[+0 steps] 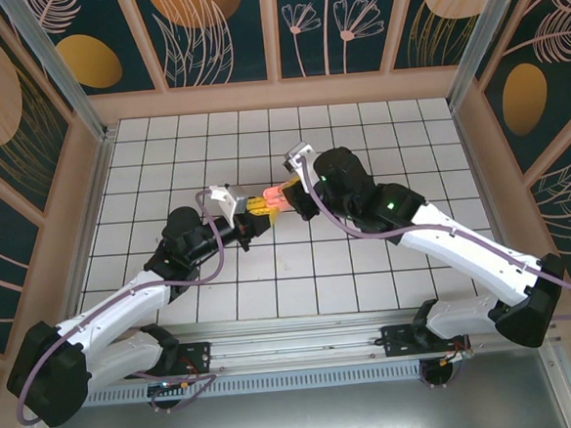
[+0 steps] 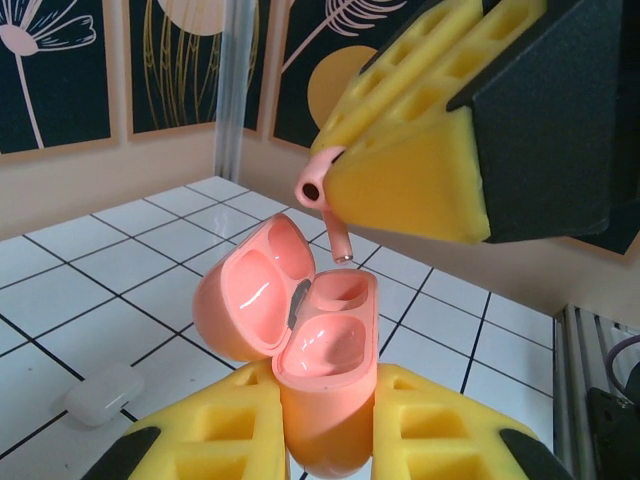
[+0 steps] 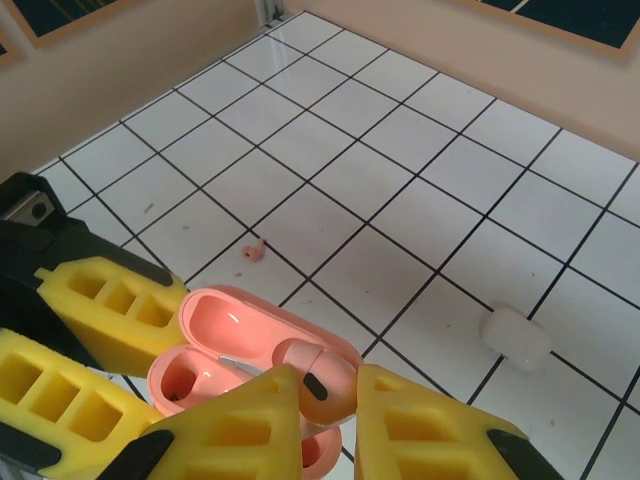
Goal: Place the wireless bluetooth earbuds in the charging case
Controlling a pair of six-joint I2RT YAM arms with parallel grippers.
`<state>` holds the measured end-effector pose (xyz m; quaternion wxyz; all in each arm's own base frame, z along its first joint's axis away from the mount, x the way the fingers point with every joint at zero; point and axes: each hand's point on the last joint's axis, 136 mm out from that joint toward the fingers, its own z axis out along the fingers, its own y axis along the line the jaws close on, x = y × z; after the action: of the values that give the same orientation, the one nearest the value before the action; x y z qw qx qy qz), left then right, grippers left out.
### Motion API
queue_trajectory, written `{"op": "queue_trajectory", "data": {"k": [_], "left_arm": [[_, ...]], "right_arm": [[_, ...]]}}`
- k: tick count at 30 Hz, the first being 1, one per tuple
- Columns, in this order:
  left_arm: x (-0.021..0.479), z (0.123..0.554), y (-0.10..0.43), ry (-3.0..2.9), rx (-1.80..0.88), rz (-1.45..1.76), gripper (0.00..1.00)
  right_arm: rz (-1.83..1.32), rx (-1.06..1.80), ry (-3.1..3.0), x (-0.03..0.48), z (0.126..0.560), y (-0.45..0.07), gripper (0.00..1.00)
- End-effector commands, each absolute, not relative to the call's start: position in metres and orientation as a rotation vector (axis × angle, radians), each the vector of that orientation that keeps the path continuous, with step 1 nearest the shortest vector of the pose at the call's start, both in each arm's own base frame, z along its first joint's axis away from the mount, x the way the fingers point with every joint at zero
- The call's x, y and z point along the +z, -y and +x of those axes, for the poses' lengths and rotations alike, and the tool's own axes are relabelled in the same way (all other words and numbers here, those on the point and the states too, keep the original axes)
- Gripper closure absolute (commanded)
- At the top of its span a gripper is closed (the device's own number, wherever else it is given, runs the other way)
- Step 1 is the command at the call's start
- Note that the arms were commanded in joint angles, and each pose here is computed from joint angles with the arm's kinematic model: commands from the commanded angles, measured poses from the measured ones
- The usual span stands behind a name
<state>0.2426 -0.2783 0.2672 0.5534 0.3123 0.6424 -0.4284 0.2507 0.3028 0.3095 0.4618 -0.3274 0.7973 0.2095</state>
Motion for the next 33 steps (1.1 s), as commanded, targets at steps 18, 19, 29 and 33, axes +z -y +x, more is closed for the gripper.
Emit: {"op": "queue_trajectory", "data": {"k": [18, 19, 29, 33], "left_arm": [[0.299, 0.230, 0.281, -1.418, -1.049, 0.778, 0.86], [0.300, 0.230, 0.280, -1.417, -1.048, 0.777, 0.86], [0.303, 0.231, 0.282, -1.410, -1.048, 0.783, 0.86], [0.302, 0.232, 0.282, -1.414, -1.044, 0.781, 0.86]], "right_arm": [[-0.922, 0.534, -1.881, 0.313, 0.234, -0.302, 0.85], [-0.926, 0.534, -1.882, 0.312, 0.233, -0.302, 0.86], [-0.959, 0.527, -1.891, 0.305, 0.230, -0.301, 0.86], [-0.970, 0.561, -1.900, 0.305, 0.226, -0.304, 0.85]]}}
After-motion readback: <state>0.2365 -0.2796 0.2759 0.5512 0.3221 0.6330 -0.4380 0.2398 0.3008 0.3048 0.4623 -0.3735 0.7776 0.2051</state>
